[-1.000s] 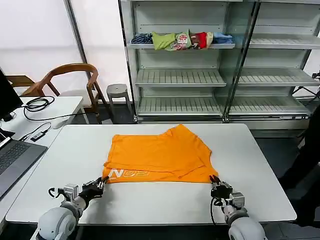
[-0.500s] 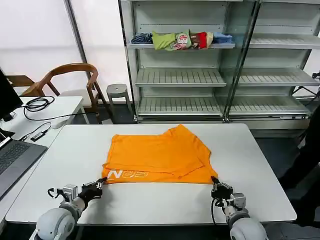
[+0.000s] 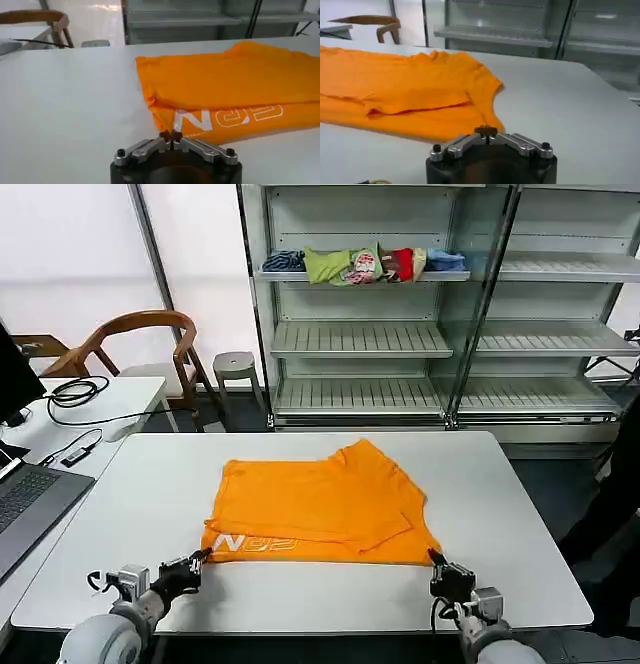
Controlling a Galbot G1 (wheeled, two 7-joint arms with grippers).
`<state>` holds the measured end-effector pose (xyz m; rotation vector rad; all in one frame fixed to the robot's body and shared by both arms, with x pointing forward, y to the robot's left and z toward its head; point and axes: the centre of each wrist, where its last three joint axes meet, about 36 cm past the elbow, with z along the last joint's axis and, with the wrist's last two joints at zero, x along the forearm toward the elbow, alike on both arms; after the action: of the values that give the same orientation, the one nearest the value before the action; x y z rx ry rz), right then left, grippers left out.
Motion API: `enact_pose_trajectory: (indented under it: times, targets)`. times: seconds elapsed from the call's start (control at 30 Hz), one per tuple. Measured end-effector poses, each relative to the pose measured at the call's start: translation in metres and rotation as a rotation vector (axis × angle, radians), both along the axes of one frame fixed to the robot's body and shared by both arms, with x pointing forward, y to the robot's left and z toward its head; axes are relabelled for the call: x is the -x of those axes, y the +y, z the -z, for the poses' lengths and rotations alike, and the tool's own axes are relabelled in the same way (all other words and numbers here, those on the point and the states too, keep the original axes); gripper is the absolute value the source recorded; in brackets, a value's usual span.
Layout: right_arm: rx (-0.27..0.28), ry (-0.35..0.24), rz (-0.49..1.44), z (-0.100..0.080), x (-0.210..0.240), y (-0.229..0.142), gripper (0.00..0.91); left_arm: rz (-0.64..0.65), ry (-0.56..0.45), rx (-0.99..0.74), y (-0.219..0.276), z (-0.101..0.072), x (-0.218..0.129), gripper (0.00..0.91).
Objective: Fold and organize the clothes.
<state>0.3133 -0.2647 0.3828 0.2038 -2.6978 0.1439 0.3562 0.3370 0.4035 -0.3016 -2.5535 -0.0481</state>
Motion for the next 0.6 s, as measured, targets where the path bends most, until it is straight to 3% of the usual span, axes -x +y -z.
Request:
enact_pose_trajectory:
  times: [0.6]
  targets:
    - [0.024,0.019,-0.019,-0.007,0.041,0.001,0.000,0.002,0.034,-0.001,0.003,-0.008,0.056,0.020]
